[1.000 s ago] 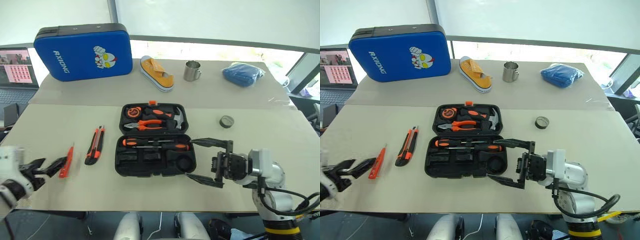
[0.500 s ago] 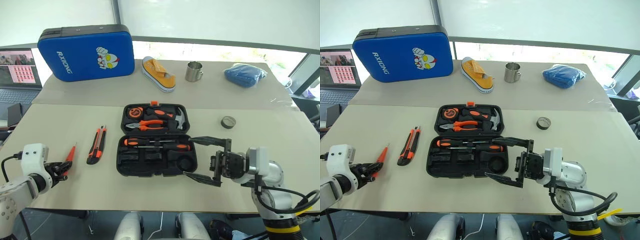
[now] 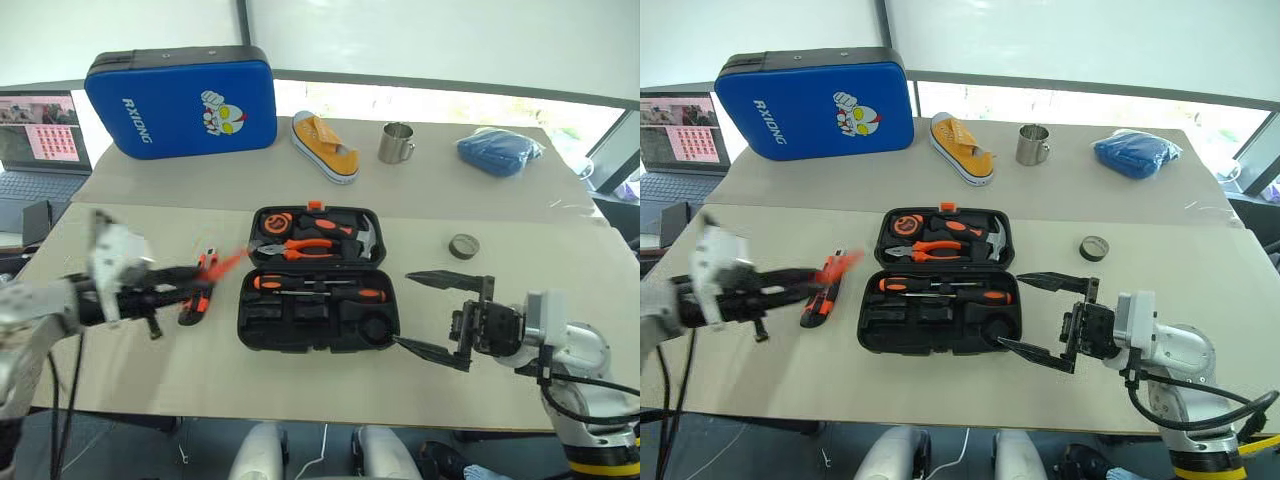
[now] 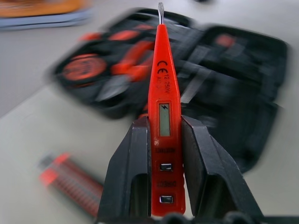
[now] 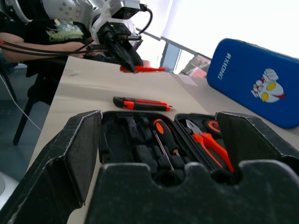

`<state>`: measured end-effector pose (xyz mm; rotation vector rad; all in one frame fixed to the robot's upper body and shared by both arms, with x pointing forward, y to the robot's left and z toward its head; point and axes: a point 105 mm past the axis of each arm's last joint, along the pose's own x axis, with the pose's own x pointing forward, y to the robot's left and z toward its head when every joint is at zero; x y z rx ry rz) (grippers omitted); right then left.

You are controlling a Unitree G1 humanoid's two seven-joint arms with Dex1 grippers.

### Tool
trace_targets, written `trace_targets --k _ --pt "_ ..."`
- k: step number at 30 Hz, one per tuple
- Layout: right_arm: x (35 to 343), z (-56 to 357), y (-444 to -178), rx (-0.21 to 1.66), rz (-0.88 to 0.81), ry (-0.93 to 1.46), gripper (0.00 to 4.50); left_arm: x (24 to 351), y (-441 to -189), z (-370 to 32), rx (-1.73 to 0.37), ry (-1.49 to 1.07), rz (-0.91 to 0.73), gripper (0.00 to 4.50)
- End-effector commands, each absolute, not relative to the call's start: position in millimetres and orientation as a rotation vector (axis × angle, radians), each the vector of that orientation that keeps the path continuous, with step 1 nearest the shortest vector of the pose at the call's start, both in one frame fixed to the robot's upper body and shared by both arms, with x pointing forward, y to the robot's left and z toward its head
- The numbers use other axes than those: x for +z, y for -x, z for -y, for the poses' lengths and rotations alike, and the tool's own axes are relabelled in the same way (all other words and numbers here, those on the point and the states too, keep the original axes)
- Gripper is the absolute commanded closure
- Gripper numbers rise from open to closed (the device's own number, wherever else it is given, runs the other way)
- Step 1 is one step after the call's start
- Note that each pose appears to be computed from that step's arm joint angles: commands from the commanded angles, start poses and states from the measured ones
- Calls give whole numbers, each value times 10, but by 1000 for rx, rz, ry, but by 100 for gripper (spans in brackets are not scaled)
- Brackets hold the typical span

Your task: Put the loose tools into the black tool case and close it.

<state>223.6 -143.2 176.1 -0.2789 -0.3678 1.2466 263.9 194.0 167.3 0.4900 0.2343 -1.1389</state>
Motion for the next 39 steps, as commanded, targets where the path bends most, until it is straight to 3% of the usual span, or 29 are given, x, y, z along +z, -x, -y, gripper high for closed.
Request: trace_targets --k 1,5,19,36,38,39 --pt "1861 1413 -2185 1249 368 285 0 1483 -2717 -1724 -1291 -671 -370 403" --pt "1850 1403 -2142 1234 343 278 0 1441 -2897 -1514 -1294 -748 -371 403" --pt "1809 1359 -2051 1202 322 265 0 1213 -3032 -1323 -1260 -900 -489 403" --pt "1779 1324 -2060 1221 315 246 0 1011 -2889 -1401 -1278 -916 -630 403" --pt "1774 1319 -2066 1224 315 244 0 1058 -2918 -1363 -1276 -889 -595 303" --pt "1773 1317 -2066 1225 315 244 0 1075 -2921 -1350 -1279 -880 -584 289"
